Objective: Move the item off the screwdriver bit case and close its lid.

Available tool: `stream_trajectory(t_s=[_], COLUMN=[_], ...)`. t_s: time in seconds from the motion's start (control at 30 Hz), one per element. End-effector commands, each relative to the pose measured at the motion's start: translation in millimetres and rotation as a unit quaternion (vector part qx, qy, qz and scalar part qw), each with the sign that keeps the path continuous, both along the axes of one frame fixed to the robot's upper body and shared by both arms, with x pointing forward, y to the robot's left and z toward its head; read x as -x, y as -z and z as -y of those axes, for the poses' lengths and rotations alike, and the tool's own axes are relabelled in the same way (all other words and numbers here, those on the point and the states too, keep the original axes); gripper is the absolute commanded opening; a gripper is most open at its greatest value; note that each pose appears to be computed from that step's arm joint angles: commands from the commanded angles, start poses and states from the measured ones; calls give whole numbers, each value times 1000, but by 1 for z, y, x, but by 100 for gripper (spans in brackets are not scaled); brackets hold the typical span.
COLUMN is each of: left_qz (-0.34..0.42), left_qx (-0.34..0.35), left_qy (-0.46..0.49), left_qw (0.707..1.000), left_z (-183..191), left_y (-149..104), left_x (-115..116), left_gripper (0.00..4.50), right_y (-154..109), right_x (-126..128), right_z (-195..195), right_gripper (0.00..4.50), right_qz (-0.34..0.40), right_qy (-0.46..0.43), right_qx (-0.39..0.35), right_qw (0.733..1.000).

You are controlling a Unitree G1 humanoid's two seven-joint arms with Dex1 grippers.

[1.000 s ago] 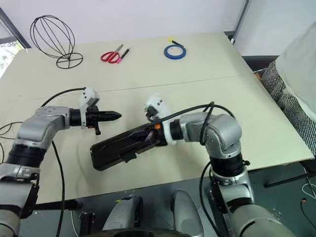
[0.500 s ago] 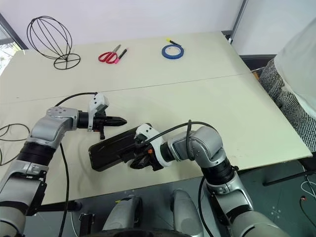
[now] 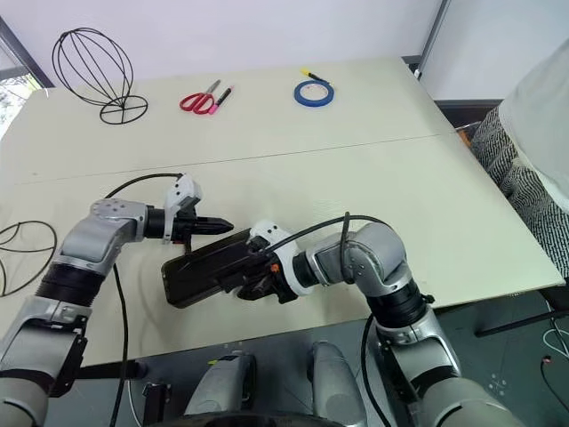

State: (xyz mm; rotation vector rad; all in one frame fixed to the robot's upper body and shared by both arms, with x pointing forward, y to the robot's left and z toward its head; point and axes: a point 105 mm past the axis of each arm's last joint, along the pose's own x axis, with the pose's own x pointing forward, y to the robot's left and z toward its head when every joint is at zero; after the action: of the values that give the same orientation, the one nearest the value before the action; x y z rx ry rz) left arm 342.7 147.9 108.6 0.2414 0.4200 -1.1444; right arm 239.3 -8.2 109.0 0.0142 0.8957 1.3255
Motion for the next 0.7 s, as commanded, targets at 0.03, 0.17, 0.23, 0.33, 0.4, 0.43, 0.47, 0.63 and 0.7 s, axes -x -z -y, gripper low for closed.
stream_trajectory(t_s=[0.03, 0.17, 0.23, 0.33, 0.4, 0.43, 0.47, 0.63, 0.7], left_qz=[27, 30, 31, 31, 31, 31, 32, 35, 35], left_qx=[3, 4, 4, 3, 3, 2, 2, 2, 3], left_qy=[1, -2, -3, -5, -7, -8, -9, -17, -20], left_qw=[1000, 1000, 1000, 1000, 999, 999, 999, 999, 999], left_z=[1, 1, 0, -2, -3, -3, -3, -7, -8], left_y=[-12, -13, -13, -12, -12, -12, -13, -14, -14], left_x=[-5, -7, -6, -5, -5, -5, -5, -6, -6], left_gripper=[0, 0, 0, 0, 0, 0, 0, 0, 0], right_y=[-16, -19, -19, -16, -15, -15, -15, -12, -9], right_x=[8, 0, -3, -8, -9, -10, -10, -12, -13], right_z=[-3, -5, -7, -12, -13, -14, -14, -17, -18], right_gripper=[8, 8, 8, 8, 8, 8, 8, 8, 8], right_qz=[17, 19, 18, 20, 20, 19, 19, 21, 24], right_qy=[-38, -28, -22, -13, -10, -10, -10, -6, -5], right_qx=[-24, -29, -33, -30, -30, -31, -32, -31, -28], right_qw=[999, 999, 999, 999, 999, 999, 999, 999, 999])
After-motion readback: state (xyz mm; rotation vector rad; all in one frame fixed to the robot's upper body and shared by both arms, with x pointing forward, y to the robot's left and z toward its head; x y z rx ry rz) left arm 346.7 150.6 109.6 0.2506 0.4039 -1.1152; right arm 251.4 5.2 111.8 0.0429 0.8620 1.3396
